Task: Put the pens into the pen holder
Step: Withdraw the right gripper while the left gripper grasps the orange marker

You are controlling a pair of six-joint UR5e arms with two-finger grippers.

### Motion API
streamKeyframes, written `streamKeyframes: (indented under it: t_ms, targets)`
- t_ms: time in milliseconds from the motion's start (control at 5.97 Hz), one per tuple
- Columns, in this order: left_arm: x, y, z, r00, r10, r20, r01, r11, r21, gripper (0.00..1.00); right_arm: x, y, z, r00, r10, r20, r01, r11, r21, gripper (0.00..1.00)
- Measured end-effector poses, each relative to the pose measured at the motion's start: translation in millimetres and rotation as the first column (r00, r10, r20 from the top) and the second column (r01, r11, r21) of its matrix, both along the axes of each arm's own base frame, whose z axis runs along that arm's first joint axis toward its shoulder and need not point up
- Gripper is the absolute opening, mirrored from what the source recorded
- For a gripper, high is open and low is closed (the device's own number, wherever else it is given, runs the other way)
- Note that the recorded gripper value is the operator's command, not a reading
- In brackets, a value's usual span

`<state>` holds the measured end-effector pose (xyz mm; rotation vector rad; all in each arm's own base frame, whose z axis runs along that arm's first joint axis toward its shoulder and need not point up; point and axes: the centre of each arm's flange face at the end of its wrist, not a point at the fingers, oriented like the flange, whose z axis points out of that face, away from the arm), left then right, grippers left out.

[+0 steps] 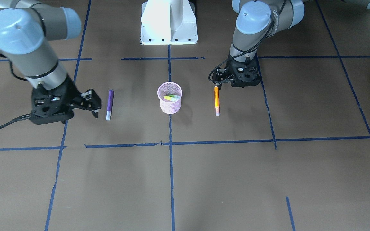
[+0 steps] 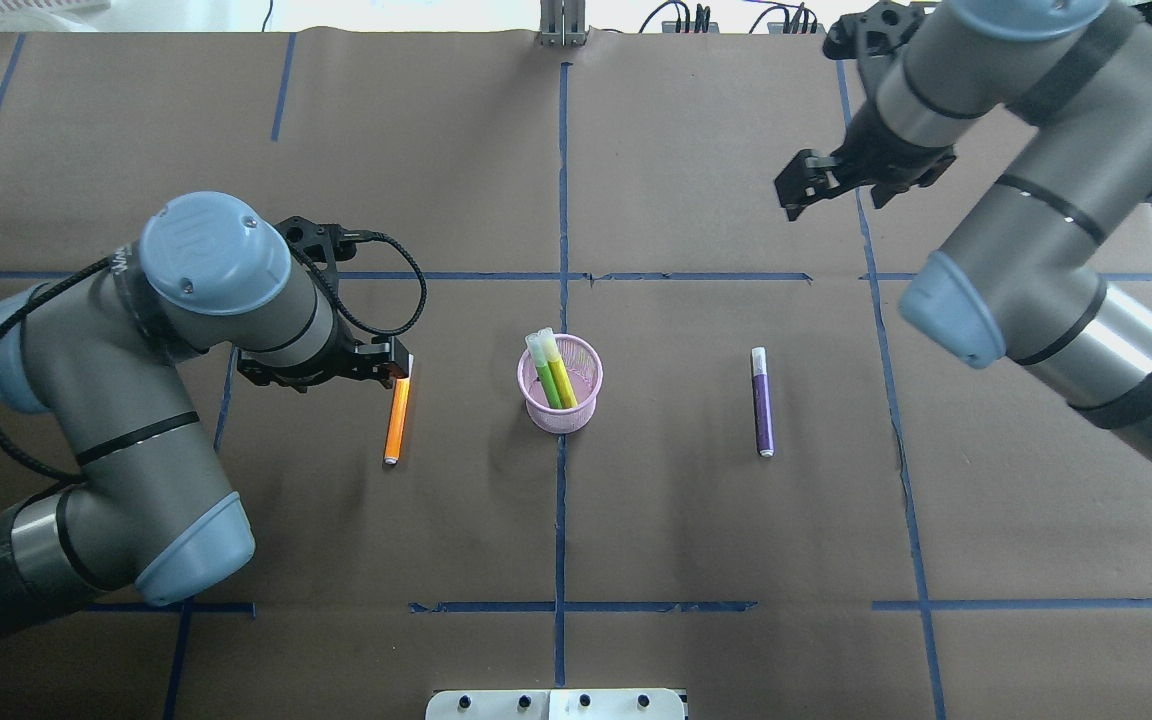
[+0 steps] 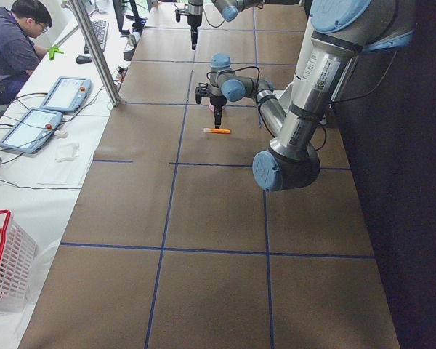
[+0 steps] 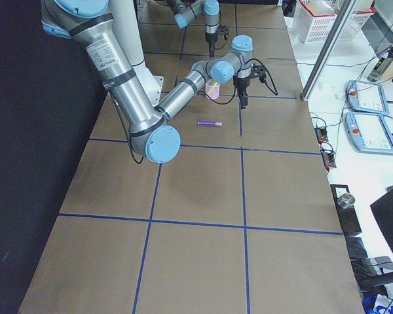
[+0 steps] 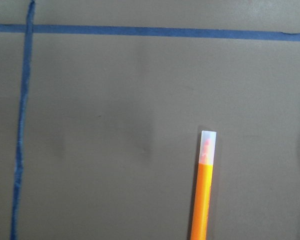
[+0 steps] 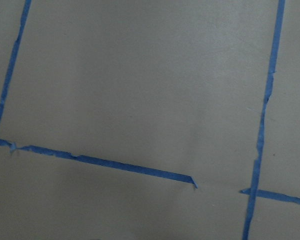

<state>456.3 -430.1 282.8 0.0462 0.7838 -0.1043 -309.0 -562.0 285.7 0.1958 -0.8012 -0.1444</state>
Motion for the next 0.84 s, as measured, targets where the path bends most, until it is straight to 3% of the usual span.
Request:
streamKeyframes:
  t_ms: [167,837]
  targets:
    - [18,-9,9,0.999,-0.028,-0.021,0.028,1.0,-0.011,0.63,17,-2,19,0.999,-0.045,-0.004,0.045,0.999,0.013,1.0]
    - [50,-13,25,0.998,-0.042,-0.05,0.04,0.999,-0.029,0.59,28,-2,39,0.998,-0.063,-0.014,0.063,0.998,0.007,1.0]
